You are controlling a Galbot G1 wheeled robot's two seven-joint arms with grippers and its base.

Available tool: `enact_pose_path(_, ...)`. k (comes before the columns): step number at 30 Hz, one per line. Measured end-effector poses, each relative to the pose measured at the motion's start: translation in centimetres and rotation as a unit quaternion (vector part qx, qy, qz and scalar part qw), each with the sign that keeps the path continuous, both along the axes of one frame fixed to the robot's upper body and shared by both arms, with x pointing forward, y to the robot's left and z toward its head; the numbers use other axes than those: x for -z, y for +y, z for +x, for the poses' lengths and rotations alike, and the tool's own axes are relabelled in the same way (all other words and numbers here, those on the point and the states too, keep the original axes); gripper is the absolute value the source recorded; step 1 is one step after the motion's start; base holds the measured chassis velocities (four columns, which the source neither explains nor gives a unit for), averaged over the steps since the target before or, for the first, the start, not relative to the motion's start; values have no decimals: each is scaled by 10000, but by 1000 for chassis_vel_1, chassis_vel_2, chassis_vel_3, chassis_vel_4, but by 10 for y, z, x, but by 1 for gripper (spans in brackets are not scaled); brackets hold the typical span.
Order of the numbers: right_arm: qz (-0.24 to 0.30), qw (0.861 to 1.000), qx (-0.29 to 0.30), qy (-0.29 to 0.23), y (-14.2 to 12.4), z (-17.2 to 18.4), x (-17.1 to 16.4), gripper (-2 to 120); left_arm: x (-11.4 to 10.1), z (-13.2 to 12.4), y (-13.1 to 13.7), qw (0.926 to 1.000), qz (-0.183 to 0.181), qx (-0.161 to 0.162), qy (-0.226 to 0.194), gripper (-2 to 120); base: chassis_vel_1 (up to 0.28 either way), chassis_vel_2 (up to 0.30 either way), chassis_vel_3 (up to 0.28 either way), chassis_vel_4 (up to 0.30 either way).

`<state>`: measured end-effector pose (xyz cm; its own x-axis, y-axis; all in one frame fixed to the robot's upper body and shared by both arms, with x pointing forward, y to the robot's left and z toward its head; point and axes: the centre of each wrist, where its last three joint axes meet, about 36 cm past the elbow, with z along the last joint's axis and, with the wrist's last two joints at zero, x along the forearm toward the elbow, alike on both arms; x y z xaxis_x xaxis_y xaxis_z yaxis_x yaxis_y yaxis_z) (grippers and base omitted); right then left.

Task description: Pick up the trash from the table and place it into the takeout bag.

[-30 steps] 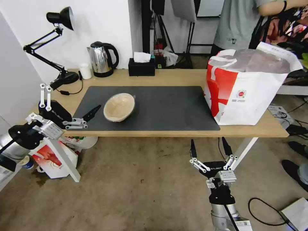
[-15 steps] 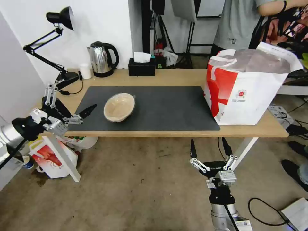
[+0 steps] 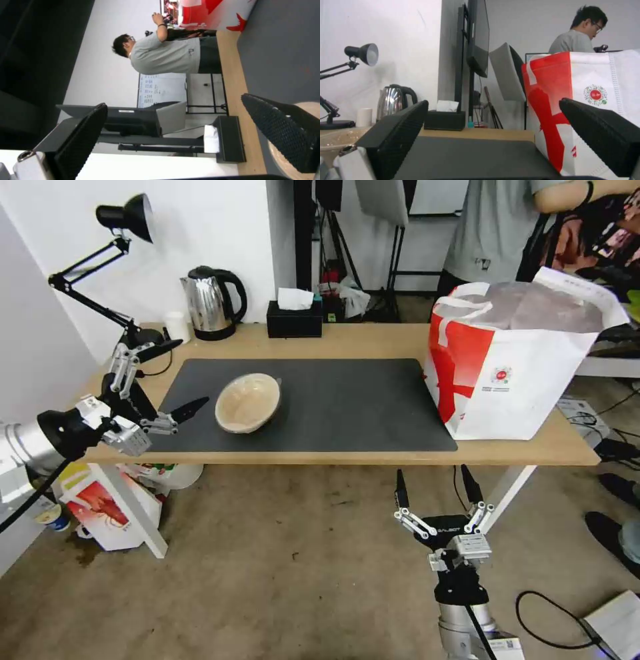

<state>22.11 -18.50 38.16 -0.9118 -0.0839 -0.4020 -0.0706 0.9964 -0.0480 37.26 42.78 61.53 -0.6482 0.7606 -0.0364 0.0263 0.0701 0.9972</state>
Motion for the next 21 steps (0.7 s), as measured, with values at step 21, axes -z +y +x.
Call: enact_pose_path(21, 0, 10000, 0, 0, 0, 0, 0, 100, -4, 17, 6, 9983, 578, -52, 0, 100, 0, 0, 0, 0)
